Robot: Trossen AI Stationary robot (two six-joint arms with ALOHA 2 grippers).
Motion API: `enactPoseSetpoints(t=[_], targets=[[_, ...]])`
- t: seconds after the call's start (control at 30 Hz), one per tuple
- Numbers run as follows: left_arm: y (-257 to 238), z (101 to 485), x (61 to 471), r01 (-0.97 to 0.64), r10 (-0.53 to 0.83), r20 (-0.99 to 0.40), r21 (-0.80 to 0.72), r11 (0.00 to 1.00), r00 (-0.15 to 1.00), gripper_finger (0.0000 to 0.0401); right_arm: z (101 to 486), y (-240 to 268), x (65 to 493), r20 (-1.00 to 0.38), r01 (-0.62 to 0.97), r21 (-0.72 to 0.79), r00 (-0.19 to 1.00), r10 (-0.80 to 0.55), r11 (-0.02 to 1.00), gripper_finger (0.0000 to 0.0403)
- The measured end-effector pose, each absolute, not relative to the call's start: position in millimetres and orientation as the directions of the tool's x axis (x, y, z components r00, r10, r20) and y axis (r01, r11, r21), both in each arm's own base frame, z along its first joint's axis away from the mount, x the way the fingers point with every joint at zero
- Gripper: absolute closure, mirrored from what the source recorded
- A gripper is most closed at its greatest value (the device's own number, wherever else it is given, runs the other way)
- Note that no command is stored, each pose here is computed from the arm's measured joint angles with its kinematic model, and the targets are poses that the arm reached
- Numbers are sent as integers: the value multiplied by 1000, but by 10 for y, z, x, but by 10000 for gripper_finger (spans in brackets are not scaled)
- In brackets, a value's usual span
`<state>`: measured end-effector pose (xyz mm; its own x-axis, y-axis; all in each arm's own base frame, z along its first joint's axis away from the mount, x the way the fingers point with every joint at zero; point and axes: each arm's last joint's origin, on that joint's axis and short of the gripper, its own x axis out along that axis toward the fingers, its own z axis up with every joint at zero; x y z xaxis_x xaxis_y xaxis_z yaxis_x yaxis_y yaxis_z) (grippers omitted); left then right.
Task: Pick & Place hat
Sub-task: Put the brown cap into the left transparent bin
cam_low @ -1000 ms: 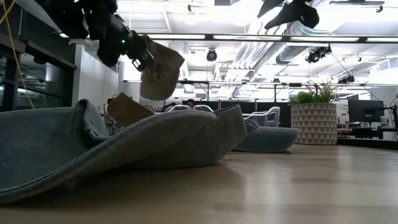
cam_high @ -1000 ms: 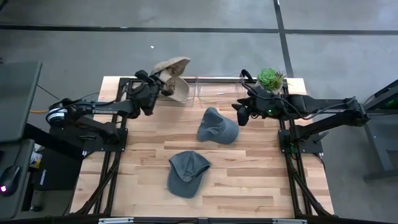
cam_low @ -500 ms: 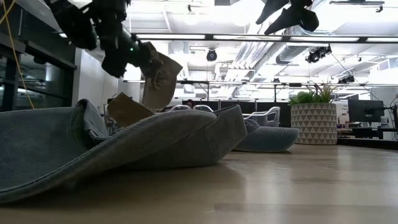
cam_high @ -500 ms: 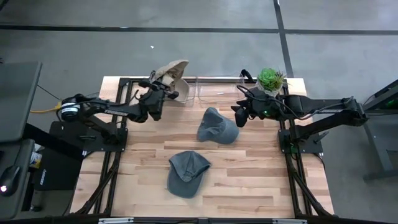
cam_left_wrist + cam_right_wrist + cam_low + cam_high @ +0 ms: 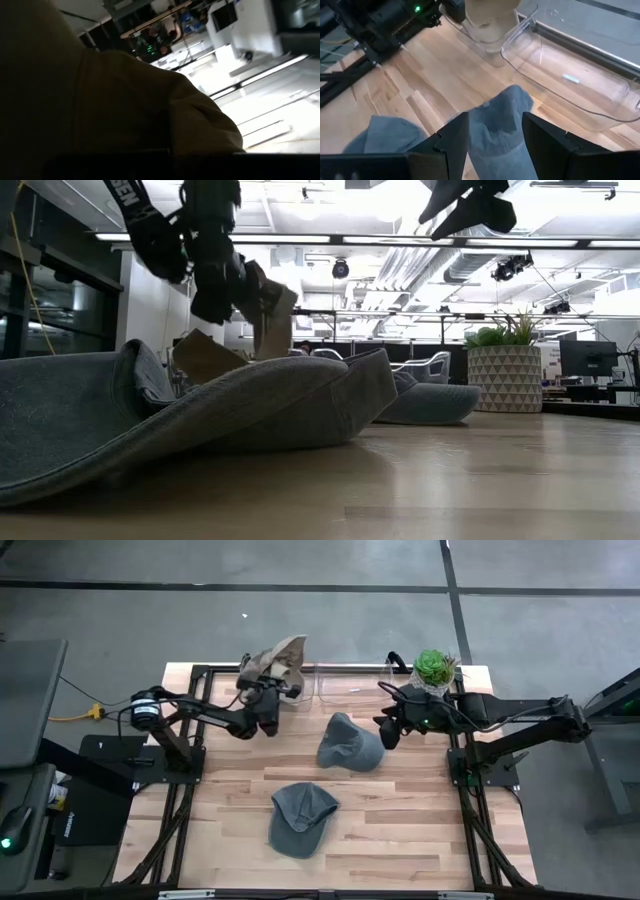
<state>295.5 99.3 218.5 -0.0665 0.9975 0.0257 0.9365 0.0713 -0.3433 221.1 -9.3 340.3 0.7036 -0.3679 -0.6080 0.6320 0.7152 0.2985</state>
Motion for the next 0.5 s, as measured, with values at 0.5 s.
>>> enactPoseSetpoints(t=[0.5], targets=[[986,1920,3065,958,995,7,-269,101,-103,401,3384,-88,2197,-630,626,284,693,-351,726,225]])
